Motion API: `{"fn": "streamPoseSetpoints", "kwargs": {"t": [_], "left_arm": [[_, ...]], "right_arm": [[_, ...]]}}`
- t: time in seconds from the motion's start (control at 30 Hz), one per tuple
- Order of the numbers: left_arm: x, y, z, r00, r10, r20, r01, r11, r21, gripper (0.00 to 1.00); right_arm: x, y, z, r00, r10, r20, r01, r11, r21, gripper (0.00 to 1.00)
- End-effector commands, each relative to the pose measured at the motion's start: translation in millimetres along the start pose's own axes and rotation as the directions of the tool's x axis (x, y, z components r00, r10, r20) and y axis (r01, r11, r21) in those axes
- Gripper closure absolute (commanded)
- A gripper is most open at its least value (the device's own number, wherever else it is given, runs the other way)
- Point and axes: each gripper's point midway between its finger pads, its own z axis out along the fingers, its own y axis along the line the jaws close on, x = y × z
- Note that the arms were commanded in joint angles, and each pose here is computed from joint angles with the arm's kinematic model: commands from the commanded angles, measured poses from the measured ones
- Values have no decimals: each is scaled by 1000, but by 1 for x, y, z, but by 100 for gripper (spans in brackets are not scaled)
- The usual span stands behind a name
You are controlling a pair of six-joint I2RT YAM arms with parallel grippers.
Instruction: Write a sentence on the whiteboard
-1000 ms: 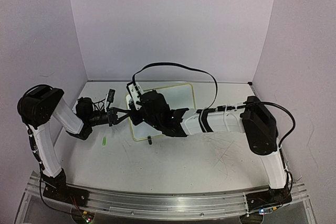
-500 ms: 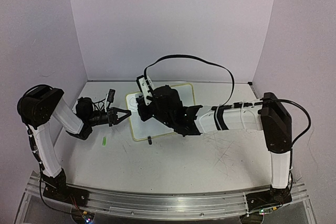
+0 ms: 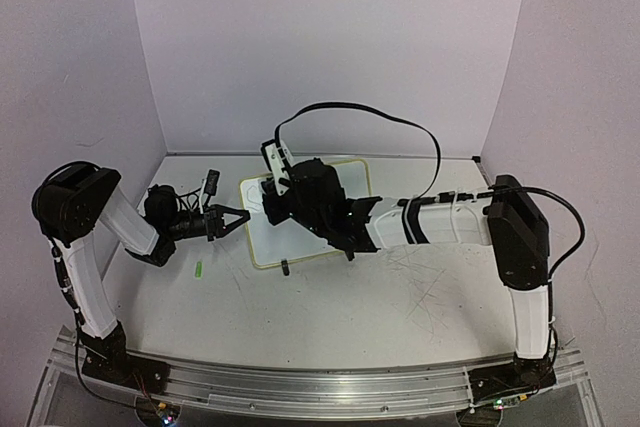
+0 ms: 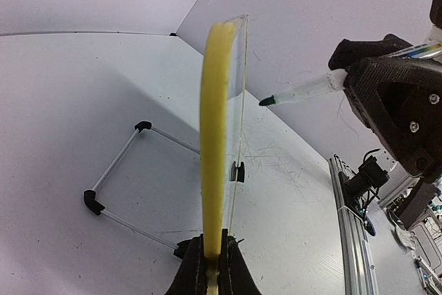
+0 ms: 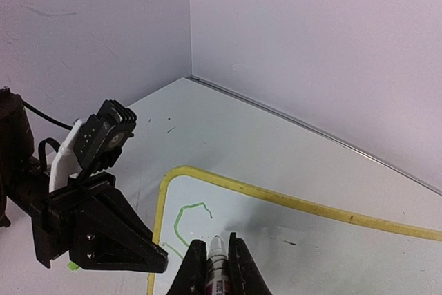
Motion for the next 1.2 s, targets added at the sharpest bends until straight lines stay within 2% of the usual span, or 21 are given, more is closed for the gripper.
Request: {"fn": "streamPoseSetpoints", "kwargs": {"t": [0.0, 1.17], "left_arm": [[-7, -5, 2, 999, 46, 3, -46, 999, 6, 100], [-7, -5, 3, 999, 47, -5, -47, 999, 7, 100]], "right_arm": [[-11, 1, 4, 1000, 4, 26, -4, 1000, -6, 100], [16, -8, 6, 999, -16, -47, 18, 998, 52, 100]]}}
